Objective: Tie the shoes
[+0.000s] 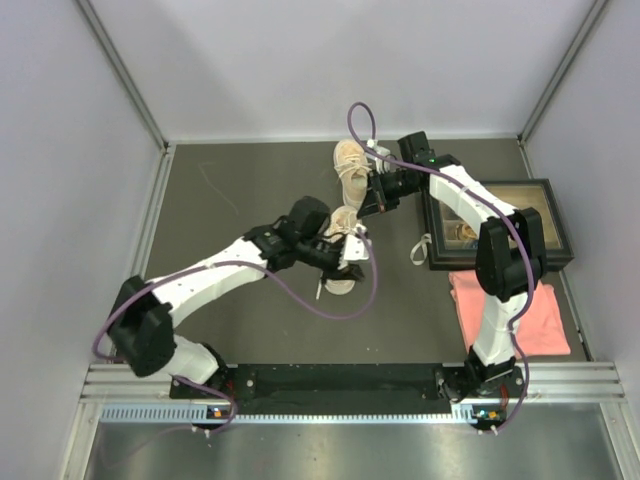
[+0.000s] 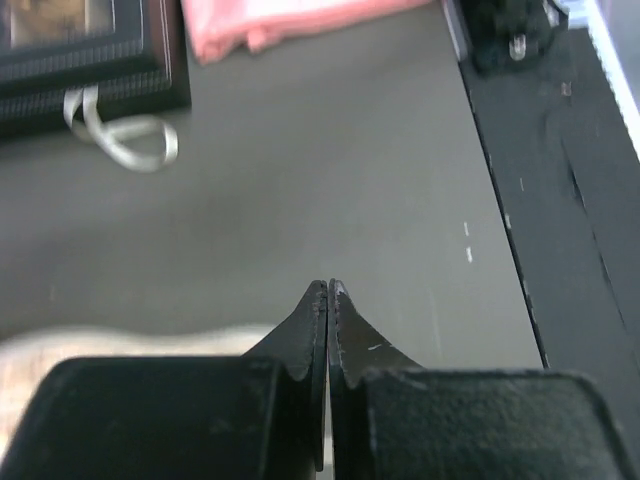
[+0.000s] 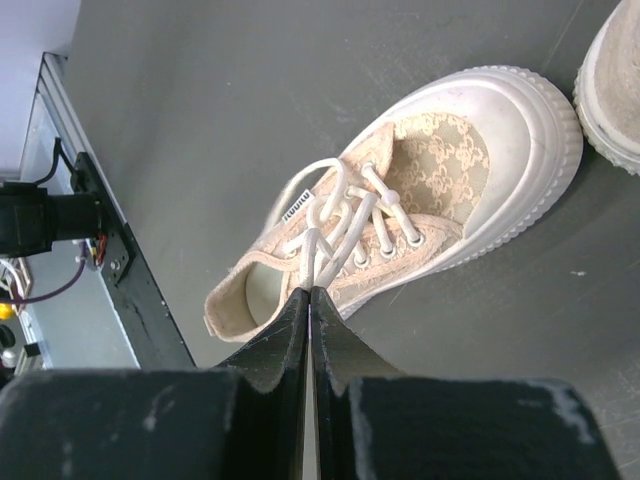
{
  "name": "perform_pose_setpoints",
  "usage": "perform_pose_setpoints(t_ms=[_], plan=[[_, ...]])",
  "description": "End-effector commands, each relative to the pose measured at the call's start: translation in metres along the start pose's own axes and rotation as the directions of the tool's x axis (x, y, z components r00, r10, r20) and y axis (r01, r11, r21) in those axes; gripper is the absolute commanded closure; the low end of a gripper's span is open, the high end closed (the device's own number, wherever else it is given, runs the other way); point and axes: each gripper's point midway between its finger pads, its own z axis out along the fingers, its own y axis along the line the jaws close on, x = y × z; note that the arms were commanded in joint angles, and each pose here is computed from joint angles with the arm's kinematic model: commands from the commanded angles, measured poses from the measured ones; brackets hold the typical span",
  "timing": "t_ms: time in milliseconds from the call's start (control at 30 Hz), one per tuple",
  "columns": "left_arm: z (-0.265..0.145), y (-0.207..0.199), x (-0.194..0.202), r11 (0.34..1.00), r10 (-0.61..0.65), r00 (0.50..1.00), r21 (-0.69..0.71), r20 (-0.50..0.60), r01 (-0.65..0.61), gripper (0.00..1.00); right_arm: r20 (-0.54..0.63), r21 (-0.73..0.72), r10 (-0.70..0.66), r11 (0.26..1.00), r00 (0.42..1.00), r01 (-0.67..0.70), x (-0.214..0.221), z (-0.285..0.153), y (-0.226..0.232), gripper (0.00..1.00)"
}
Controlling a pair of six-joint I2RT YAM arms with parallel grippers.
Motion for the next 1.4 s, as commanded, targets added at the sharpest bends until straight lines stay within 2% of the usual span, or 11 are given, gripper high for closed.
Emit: perform_pose_setpoints(t_ms=[0,133,200,300,367,400,533,667,833,1200,1367], plan=[[0.044,0.027,-0.051,1.0,0.013,0.988,-0.029,0.157,-0.008,1.0,0.054,-0.043,-0.084,0.995,0.995,0.087,-0.014,-0.008,0.017,1.0],[0.049,0.042,-0.053,0.996,-0.028,0.986,-0.077,0.166,0.042,1.0,0.048,-0.034,-0.101,0.994,0.994,0.103,-0.014,-0.009,0.017,1.0],[0.025,0.053,-0.028,0.978,-0.105,0.991,-0.171,0.084,0.118,0.81,0.044,-0.033,-0.104,0.994,0.994,0.106,-0.013,-0.01,0.017,1.0],[-0.025,0.06,0.016,0.925,-0.207,0.977,-0.314,0.054,0.213,0.61,0.041,-0.034,-0.107,0.993,0.993,0.109,-0.01,-0.011,0.018,1.0],[-0.055,0.052,0.055,0.882,-0.245,0.969,-0.414,0.003,0.224,0.54,0.041,-0.033,-0.112,0.993,0.993,0.113,-0.008,-0.011,0.018,1.0],[-0.061,0.048,0.07,0.877,-0.222,0.974,-0.448,-0.053,0.175,0.52,0.041,-0.033,-0.112,0.993,0.993,0.113,-0.006,-0.012,0.018,1.0],[-0.071,0.024,0.125,0.874,-0.244,0.944,-0.472,-0.222,0.115,0.47,0.036,-0.03,-0.101,0.994,0.994,0.103,-0.002,-0.011,0.017,1.0],[-0.061,0.018,0.143,0.875,-0.339,0.898,-0.445,-0.282,0.19,0.46,0.033,-0.031,-0.098,0.995,0.995,0.099,0.0,-0.01,0.016,1.0],[-0.051,0.027,0.155,0.806,-0.462,0.831,-0.538,-0.31,0.248,0.43,0.028,-0.029,-0.095,0.995,0.995,0.096,0.001,-0.01,0.015,1.0],[-0.029,0.049,0.164,0.736,-0.552,0.787,-0.606,-0.276,0.303,0.52,0.027,-0.028,-0.091,0.995,0.995,0.092,0.001,-0.007,0.013,1.0],[-0.018,0.05,0.174,0.726,-0.578,0.767,-0.603,-0.277,0.329,0.53,0.026,-0.028,-0.085,0.996,0.996,0.086,0.001,-0.006,0.012,1.0]])
